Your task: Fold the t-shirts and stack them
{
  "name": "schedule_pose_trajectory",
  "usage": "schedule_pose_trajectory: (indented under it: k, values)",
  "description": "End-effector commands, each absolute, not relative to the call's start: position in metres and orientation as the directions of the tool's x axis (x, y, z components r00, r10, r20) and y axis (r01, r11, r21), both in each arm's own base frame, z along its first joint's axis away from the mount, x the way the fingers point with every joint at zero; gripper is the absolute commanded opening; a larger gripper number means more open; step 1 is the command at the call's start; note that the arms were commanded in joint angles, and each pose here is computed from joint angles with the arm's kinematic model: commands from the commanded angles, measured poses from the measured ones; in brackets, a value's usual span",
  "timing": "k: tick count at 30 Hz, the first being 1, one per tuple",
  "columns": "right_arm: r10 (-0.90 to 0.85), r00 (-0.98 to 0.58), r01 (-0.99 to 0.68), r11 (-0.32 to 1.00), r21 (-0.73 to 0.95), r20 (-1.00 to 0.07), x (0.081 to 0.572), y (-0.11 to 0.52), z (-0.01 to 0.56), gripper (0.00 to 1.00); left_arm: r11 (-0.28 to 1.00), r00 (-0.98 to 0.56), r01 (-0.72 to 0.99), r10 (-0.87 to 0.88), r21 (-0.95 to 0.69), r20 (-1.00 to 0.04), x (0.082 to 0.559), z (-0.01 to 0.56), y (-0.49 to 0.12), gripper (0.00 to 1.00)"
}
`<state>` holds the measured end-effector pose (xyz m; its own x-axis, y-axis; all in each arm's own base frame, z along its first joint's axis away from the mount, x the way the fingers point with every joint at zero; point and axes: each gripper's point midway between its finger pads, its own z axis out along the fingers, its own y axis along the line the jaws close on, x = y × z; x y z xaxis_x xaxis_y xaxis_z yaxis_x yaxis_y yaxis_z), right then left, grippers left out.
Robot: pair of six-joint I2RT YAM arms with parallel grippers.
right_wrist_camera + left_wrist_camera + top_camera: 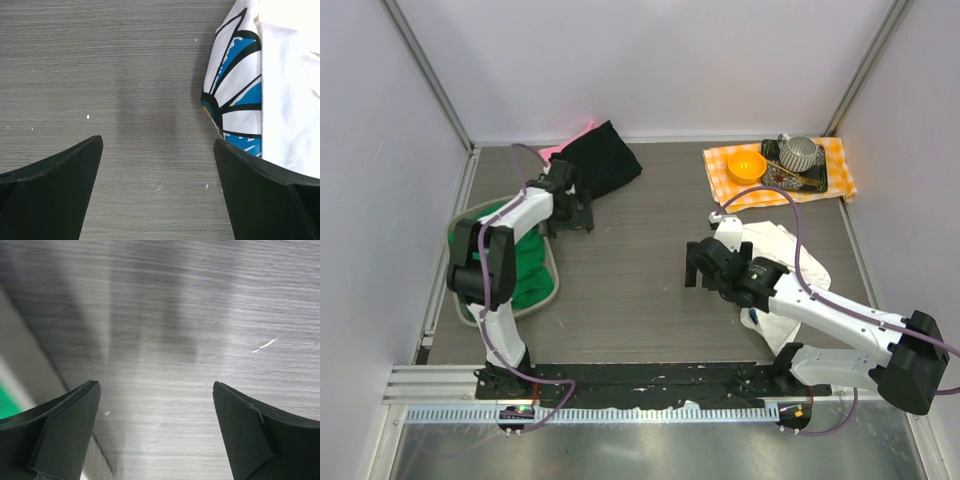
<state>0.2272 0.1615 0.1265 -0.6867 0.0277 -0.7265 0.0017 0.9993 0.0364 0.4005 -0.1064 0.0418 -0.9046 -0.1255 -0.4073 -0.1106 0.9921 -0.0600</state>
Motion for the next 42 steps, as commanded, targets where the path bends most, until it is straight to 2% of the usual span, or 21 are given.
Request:
schedule_pose_trajectory:
  k: [1, 8, 18, 21, 26, 27, 30, 32, 37, 42]
  values:
    - [0.1, -0.658, -0.005, 0.99, 0.138, -0.746, 0.23, 0.176, 0.143, 1.0, 0.975, -0.849, -0.206, -0.218, -0.078, -0.481, 0.387, 0.081, -0.072, 1.0]
    - [0.103, -0.648, -0.032, 0.986, 0.162, -0.755, 0.229, 0.185, 0.16, 1.0, 0.955, -0.851, -0.297, -0.276, -0.024, -0.448, 0.35, 0.081, -0.027, 1.0]
    - [0.091, -0.637, -0.07, 0.982, 0.175, -0.765, 0.226, 0.201, 0.173, 1.0, 0.936, -0.894, -0.34, -0.295, 0.084, -0.336, 0.298, 0.06, -0.004, 1.0]
    - [0.062, -0.635, -0.078, 0.986, 0.144, -0.77, 0.227, 0.203, 0.173, 1.0, 0.925, -0.888, -0.374, -0.336, 0.068, -0.312, 0.287, 0.058, -0.002, 1.0]
    - [0.014, -0.606, -0.048, 0.997, 0.055, -0.796, 0.238, 0.195, 0.178, 1.0, 0.878, -0.811, -0.479, -0.447, -0.01, -0.377, 0.279, 0.077, 0.008, 1.0]
    - [-0.01, -0.581, -0.01, 1.0, -0.005, -0.814, 0.245, 0.186, 0.179, 1.0, 0.871, -0.779, -0.488, -0.464, -0.057, -0.422, 0.28, 0.094, 0.006, 1.0]
    - [-0.082, -0.568, 0.068, 0.987, -0.145, -0.819, 0.261, 0.16, 0.186, 1.0, 0.864, -0.72, -0.449, -0.5, -0.226, -0.481, 0.29, 0.126, -0.019, 1.0]
    - [-0.106, -0.598, 0.104, 0.972, -0.209, -0.794, 0.272, 0.14, 0.183, 1.0, 0.888, -0.716, -0.351, -0.459, -0.296, -0.526, 0.292, 0.152, -0.047, 1.0]
    - [-0.158, -0.65, 0.159, 0.928, -0.336, -0.743, 0.281, 0.102, 0.165, 1.0, 0.924, -0.75, -0.161, -0.343, -0.347, -0.566, 0.283, 0.179, -0.107, 1.0]
    - [-0.18, -0.709, 0.187, 0.884, -0.428, -0.682, 0.289, 0.08, 0.144, 1.0, 0.918, -0.75, -0.069, -0.306, -0.391, -0.586, 0.265, 0.179, -0.139, 1.0]
